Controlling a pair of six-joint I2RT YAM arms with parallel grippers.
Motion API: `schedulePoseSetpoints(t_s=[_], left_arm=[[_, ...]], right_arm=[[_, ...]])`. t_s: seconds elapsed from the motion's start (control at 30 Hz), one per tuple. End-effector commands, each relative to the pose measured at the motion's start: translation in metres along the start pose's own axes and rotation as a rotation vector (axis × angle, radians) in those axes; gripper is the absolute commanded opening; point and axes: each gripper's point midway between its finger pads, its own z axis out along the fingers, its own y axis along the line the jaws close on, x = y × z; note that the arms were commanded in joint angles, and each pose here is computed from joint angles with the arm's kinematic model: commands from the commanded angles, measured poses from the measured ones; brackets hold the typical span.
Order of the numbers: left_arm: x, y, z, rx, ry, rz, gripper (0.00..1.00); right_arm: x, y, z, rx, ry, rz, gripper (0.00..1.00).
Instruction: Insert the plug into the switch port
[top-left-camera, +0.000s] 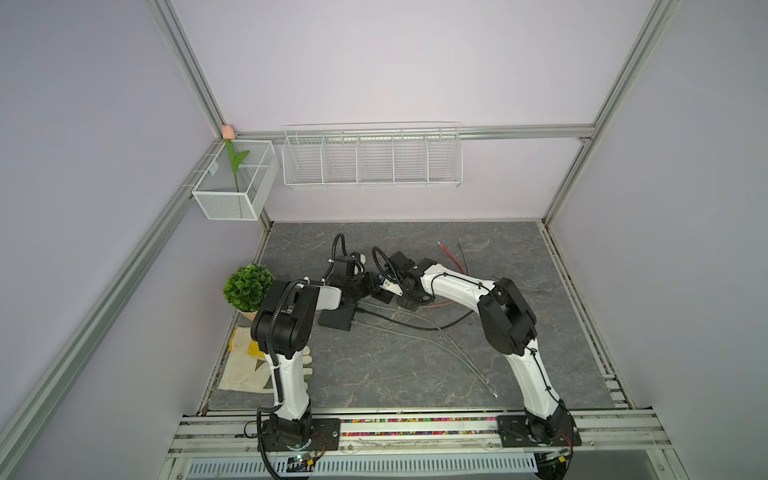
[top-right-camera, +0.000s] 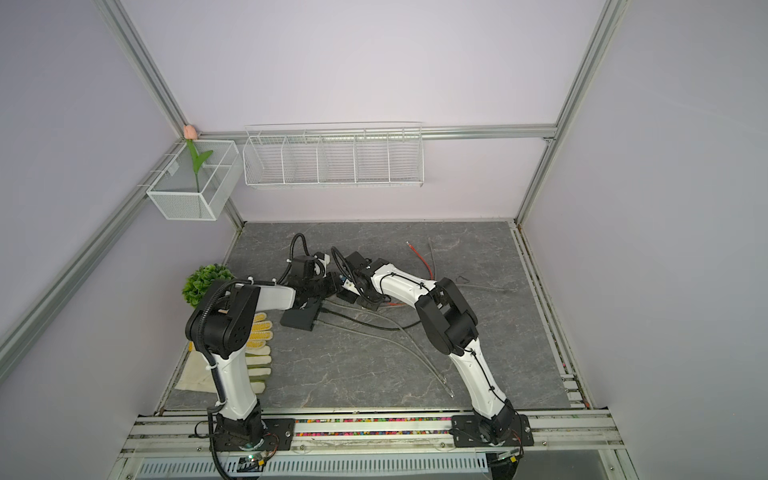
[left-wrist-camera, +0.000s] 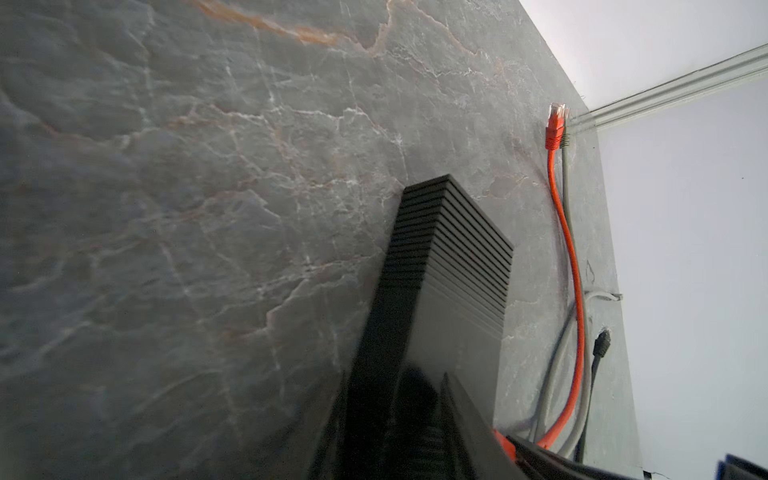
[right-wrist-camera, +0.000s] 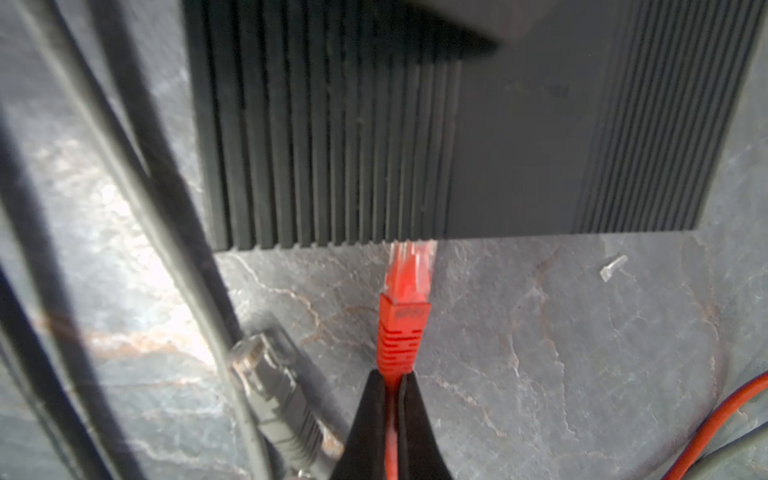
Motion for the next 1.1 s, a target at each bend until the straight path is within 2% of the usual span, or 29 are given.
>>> schedulePoseSetpoints(t_s=[0.0,0.3,0.5,0.6,0.77,1.07], left_arm=[[0.031,0.004,0.016,0.007,0.097,-0.011,0.39],[0.036,0.002,0.016,0.007,0.105,-0.004,0.39],[0.043,0.002,0.017,0.007,0.11,-0.007,0.39],[0.045,0.001,0.02,0.009,0.116,-0.005,0.39],[0.052,0.003,0.023,0.006,0.13,-0.006,0.39],[0.06,0.007,0.025,0.005,0.144,-0.004,0.38]], right_arm=[[-0.036,0.003,-0.028,-0.014,-0.161,0.011,0.07],[-0.035,0.004,-0.017,-0.016,-0.158,0.014,0.07],[-0.041,0.004,-0.024,-0.019,-0.192,0.063,0.07],[-0.042,-0.002,-0.026,0.029,-0.217,0.084,0.07],[-0.048,-0.004,-0.029,0.086,-0.271,0.064,0.07],[-0.056,0.003,-0.029,0.053,-0.31,0.012,0.07]])
